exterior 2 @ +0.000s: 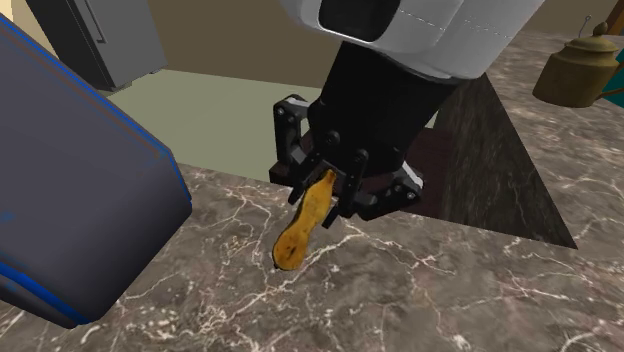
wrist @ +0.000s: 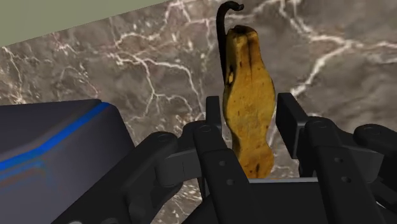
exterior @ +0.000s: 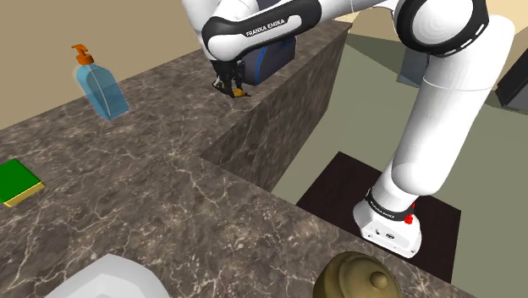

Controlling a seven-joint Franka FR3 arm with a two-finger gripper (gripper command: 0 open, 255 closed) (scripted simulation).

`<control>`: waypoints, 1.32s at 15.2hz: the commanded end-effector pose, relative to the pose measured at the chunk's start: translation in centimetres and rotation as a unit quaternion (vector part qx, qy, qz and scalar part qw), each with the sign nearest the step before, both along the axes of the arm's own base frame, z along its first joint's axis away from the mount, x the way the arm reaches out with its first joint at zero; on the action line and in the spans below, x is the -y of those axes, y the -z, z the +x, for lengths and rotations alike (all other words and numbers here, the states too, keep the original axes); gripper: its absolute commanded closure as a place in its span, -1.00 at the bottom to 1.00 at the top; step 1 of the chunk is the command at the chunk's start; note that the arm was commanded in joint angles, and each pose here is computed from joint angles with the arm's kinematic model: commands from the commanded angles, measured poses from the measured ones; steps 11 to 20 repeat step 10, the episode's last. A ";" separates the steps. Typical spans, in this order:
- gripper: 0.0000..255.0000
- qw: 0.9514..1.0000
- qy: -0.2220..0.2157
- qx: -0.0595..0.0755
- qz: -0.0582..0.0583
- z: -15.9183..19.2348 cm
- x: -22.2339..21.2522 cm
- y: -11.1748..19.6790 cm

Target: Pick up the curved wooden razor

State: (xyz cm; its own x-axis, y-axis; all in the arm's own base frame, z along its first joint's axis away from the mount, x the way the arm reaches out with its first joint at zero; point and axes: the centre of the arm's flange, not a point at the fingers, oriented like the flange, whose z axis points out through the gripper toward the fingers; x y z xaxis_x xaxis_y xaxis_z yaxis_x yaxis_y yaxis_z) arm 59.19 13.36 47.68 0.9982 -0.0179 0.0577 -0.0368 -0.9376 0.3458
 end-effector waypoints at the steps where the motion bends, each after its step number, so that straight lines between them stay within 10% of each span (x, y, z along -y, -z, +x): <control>1: 1.00 1.000 0.000 0.000 0.000 0.0 0.0 -1.0; 20: 1.00 1.000 0.000 0.000 0.000 0.0 0.0 -4.8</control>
